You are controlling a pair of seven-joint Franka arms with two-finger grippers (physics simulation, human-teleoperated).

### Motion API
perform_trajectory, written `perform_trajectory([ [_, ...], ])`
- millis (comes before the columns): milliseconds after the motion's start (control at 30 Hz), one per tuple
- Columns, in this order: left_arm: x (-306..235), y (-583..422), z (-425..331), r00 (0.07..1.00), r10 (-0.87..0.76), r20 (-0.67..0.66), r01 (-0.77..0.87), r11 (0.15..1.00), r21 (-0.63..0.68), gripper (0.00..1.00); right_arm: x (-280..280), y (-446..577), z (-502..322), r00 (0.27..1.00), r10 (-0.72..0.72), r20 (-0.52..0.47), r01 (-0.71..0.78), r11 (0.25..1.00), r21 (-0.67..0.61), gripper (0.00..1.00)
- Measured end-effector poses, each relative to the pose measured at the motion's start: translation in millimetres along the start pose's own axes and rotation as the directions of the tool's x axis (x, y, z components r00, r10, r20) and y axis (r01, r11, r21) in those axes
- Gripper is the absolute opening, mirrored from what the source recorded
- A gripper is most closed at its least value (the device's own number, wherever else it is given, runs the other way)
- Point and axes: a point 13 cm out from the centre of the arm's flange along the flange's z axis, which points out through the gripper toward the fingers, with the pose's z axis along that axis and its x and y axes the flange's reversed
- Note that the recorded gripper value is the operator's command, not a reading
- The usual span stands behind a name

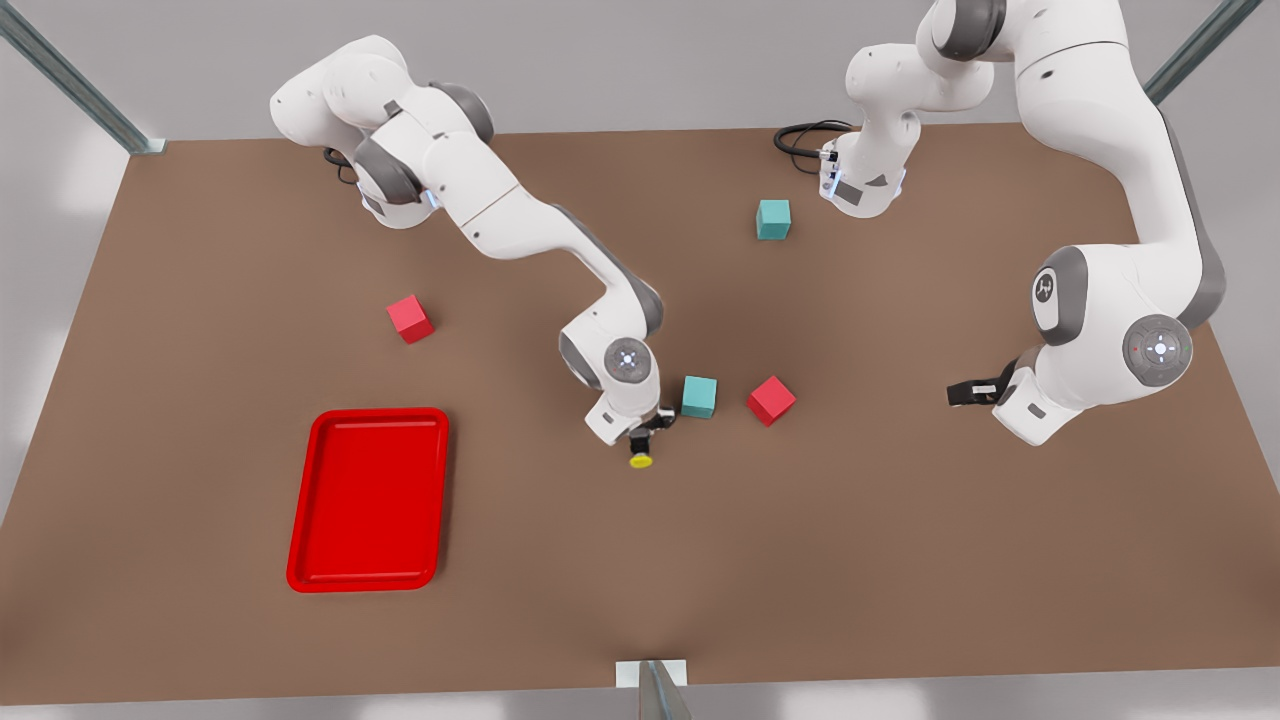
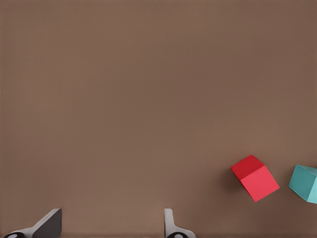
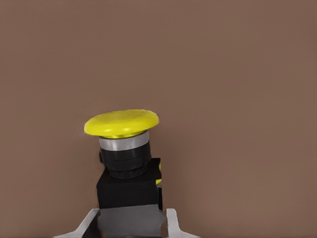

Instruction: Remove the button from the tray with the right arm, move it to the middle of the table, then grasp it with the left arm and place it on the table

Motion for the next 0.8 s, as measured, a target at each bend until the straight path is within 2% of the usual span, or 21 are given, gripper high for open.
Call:
perform_trajectory([
  [167,0,0,0,1.0,0.0,0.001,0.0,1.0,0.0,1.0,-3,4,-4,0.999,0.041,0.017,-0.04,0.999,-0.015,1.0],
  [200,0,0,0,1.0,0.0,0.001,0.0,1.0,0.0,1.0,-5,11,-33,0.998,0.048,0.028,-0.046,0.998,-0.036,1.0],
  [267,0,0,0,1.0,0.0,0.001,0.0,1.0,0.0,1.0,-33,5,-145,0.993,0.102,0.054,-0.096,0.99,-0.104,1.0],
  [333,0,-7,1,1.0,0.01,-0.002,-0.01,1.0,-0.001,1.0,-86,-75,-259,0.976,0.21,0.056,-0.201,0.971,-0.129,1.0],
  [400,4,-79,22,0.996,0.081,-0.034,-0.082,0.997,-0.014,1.0,-140,-191,-335,0.948,0.312,0.058,-0.305,0.947,-0.102,1.0],
  [500,17,-272,82,0.984,0.174,-0.044,-0.172,0.984,0.032,1.0,-169,-361,-369,0.899,0.439,0.01,-0.439,0.899,-0.015,1.0],
  [633,-1,-433,153,0.995,0.075,0.07,-0.083,0.989,0.118,1.0,-156,-521,-375,0.87,0.49,-0.047,-0.482,0.868,0.12,1.0],
  [800,-14,-498,176,0.98,-0.071,0.186,0.038,0.984,0.172,1.0,-125,-579,-396,0.897,0.424,-0.121,-0.402,0.9,0.168,1.0],
])
